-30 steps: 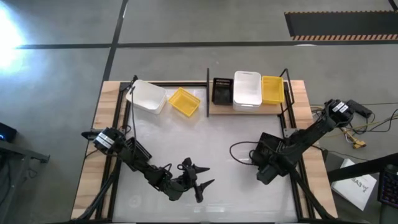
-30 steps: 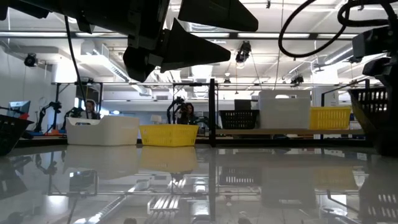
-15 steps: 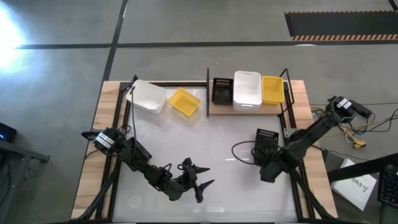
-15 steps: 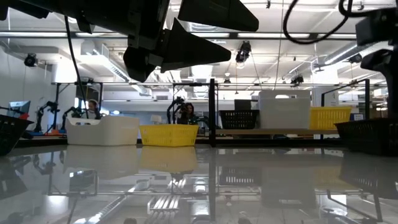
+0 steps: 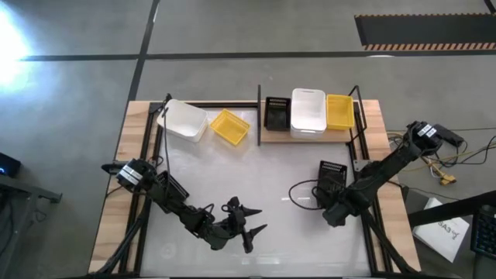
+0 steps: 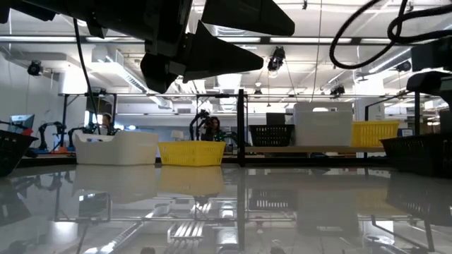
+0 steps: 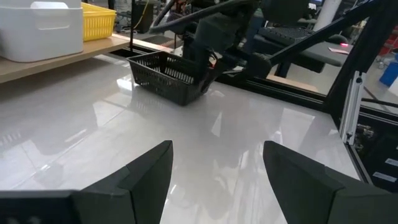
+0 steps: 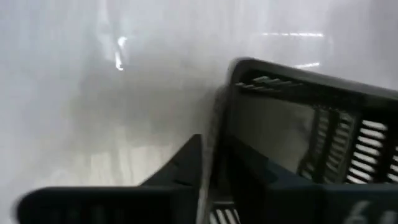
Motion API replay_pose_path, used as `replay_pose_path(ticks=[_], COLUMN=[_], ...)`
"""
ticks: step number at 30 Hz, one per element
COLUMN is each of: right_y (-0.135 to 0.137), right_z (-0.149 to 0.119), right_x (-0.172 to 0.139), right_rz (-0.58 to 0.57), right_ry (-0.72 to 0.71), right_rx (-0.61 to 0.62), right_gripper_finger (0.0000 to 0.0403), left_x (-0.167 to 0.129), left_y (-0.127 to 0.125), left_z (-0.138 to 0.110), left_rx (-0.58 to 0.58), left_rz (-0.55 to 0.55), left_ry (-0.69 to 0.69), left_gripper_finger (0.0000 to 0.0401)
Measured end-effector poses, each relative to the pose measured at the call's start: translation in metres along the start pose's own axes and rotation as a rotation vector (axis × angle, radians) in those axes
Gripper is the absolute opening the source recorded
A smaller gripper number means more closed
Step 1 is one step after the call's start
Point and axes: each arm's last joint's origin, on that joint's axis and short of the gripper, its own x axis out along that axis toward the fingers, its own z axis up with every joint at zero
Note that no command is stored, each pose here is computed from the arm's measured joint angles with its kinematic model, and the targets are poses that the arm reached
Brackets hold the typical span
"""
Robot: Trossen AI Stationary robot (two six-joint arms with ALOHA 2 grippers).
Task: Stack baskets on shelf by color
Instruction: Stack the right black bin into the black bin on the shelf
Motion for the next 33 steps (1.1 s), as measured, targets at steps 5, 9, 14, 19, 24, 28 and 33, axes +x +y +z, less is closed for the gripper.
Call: replay_pose_path(ticks=[5,9,14,19,24,28,33], right_y=[0.013,0.026,0.029,-0.003,-0.073,-0.151,-0.246], right_z=[0.017,0.038,0.065,0.099,0.133,0.150,0.154], right_x=[-0.009,-0.030,-0.072,-0.113,-0.133,-0.130,-0.103], right_rz=[0.156,0.259,0.201,-0.013,-0.182,-0.264,-0.194], right_ry=[-0.116,-0.287,-0.487,-0.597,-0.578,-0.553,-0.542], right_rx=[-0.069,-0.145,-0.280,-0.343,-0.307,-0.213,-0.028], right_gripper_finger=[0.0014,0.0013,0.0011,0.0009,0.0009,0.0009,0.0009], left_x=[-0.002,-0.007,-0.014,-0.015,-0.015,-0.015,-0.014], left_y=[-0.002,-0.006,-0.011,-0.012,-0.012,-0.012,-0.013], left_z=[-0.001,-0.003,-0.005,-0.006,-0.006,-0.006,-0.004], left_rx=[0.018,0.025,0.033,0.034,0.034,0.030,0.027], left_rz=[-0.007,-0.024,-0.044,-0.048,-0.047,-0.048,-0.047], left_ry=[0.002,0.006,0.011,0.012,0.012,0.012,0.009], left_gripper_finger=[0.0235,0.0235,0.0235,0.0235,0.0235,0.0235,0.0235])
